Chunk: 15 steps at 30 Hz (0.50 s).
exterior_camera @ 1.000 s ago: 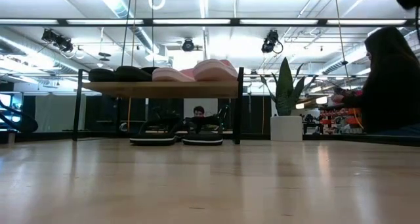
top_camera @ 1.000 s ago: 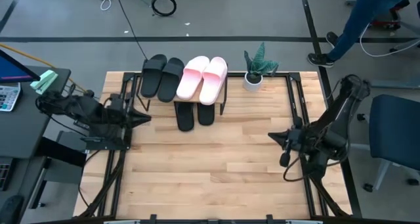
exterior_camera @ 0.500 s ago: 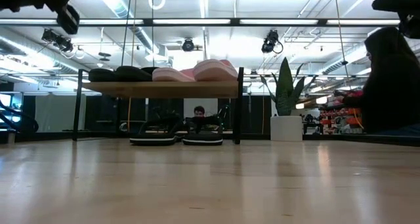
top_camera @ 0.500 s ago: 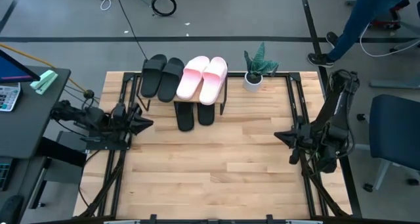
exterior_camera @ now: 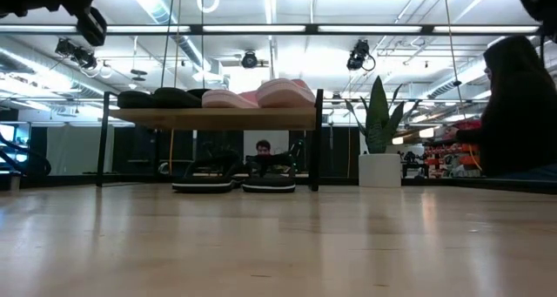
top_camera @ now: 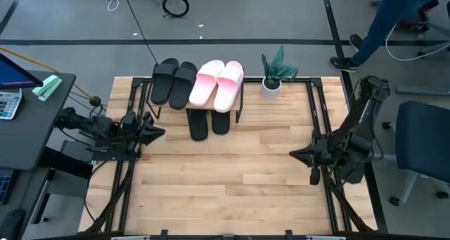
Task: Pick and place slides into the shelf
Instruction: Return to Home Position
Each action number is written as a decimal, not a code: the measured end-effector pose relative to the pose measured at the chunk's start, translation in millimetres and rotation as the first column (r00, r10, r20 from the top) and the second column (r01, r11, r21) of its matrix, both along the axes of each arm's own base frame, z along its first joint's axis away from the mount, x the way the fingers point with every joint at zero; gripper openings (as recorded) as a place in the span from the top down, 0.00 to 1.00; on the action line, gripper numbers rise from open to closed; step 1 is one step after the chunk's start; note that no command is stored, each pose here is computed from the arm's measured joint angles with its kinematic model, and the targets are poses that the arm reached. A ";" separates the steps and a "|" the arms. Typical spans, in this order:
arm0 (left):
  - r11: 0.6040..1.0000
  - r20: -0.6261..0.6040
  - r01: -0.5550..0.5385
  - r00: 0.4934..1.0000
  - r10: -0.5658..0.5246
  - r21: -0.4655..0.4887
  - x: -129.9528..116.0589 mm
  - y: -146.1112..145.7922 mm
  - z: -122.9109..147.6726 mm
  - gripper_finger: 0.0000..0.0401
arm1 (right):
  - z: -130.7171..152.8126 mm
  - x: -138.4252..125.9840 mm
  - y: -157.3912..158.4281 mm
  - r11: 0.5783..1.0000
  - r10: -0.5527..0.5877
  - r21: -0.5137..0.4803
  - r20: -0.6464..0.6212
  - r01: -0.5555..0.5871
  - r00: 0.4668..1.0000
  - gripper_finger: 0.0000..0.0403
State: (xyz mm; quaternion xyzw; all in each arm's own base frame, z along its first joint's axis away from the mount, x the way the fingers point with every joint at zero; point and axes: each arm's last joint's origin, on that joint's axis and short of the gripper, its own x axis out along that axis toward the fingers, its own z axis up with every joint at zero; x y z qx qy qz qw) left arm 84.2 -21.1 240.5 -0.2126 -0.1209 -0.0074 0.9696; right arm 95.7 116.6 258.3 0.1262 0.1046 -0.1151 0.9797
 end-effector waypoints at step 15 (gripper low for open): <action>0.999 0.067 -0.020 0.998 0.017 0.038 -3.0 1.2 6.7 0.93 | 17.8 53.6 -24.7 0.983 0.107 -0.142 -0.069 -0.116 0.992 0.97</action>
